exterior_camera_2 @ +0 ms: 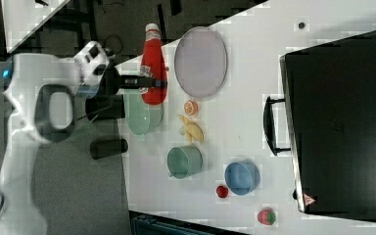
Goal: Pick ketchup from plate and place it on table.
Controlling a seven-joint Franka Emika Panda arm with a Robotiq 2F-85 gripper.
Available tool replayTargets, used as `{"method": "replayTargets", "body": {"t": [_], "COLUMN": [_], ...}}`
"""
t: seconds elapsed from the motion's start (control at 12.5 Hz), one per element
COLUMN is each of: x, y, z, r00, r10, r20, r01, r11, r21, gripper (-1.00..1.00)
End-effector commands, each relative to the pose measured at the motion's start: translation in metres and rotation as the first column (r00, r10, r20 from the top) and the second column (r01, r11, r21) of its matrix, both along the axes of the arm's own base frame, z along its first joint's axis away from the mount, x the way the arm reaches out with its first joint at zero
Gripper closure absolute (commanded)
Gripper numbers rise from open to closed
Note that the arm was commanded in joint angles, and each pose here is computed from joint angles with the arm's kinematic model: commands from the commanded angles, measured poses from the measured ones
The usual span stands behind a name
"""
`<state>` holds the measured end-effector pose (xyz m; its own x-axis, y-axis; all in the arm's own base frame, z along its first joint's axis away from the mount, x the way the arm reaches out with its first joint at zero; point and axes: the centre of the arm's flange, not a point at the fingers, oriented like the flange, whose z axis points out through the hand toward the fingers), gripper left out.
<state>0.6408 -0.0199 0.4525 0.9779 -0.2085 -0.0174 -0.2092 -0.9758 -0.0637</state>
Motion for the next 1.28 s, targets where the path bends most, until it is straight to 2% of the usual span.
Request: {"method": "replayTargets", "body": {"t": [0.08, 0.24, 0.72, 0.96, 1.28], "x": [-0.038, -0.065, -0.117, -0.132, -0.136], "y": [-0.016, -0.016, -0.016, -0.015, -0.014], "z": [-0.022, -0.036, -0.125, -0.173, -0.220], "r00": [0.986, 0.975, 0.974, 0.973, 0.972], "r10": [-0.142, -0.195, -0.218, -0.221, -0.223], "r20": [-0.092, -0.106, -0.065, -0.067, -0.077], "r01": [0.141, 0.192, 0.215, 0.219, 0.221], "r11": [0.990, 0.981, 0.976, 0.975, 0.975], "r21": [-0.018, -0.033, -0.040, -0.039, -0.034], "gripper": [-0.26, -0.26, -0.27, -0.26, -0.26]}}
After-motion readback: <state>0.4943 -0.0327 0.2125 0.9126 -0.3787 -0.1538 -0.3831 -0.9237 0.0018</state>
